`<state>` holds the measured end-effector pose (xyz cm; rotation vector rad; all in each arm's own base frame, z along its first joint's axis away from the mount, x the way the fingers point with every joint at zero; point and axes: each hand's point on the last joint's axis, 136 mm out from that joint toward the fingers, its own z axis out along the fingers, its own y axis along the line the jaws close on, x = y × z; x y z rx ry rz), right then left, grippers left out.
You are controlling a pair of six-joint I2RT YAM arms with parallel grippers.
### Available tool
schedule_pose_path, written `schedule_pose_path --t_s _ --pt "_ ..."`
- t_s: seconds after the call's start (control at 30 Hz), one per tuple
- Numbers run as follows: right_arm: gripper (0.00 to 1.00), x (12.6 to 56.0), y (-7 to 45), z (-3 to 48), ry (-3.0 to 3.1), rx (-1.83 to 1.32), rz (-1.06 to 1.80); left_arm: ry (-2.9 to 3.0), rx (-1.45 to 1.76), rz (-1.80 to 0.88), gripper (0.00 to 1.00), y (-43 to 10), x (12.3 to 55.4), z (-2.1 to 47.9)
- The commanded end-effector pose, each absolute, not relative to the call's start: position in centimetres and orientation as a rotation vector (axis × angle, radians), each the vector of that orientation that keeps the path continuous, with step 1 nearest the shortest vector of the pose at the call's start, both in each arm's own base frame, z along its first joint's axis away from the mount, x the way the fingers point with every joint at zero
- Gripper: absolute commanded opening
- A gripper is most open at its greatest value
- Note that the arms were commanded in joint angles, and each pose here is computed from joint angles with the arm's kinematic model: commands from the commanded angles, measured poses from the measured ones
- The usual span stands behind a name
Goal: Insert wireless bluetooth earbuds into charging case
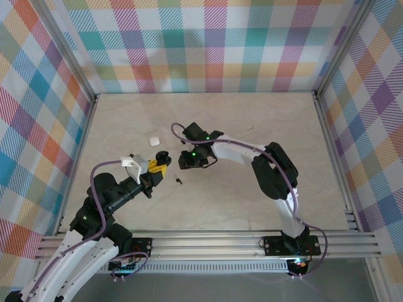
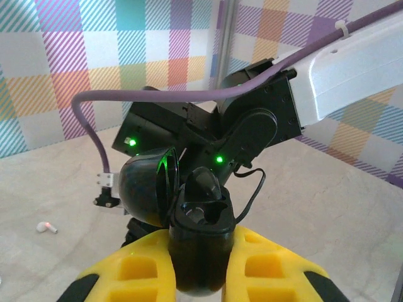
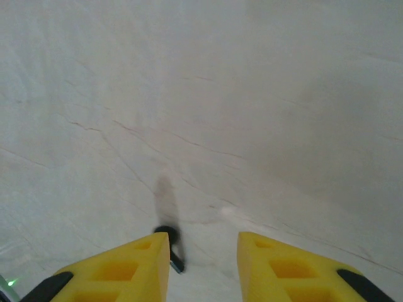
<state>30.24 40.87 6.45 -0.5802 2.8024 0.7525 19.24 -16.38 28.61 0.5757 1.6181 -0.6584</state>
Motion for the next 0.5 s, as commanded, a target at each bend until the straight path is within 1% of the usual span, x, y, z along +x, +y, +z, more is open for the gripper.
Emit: schedule_pose_path --t_s 0.0,0.23,0.47 --pt "0.31 29.3 42.1 6.0 2.810 -0.689 0.699 1.617 0.571 -0.633 0.00 -15.9 18.9 28.6" --pt "0.32 27.3 43.0 4.9 2.775 -0.913 0.518 1.593 0.546 -0.634 0.00 -15.2 18.3 29.1" --pt "0.32 26.7 42.7 4.5 2.753 -1.022 0.383 1.589 0.550 -0.638 0.00 -15.2 18.0 29.4"
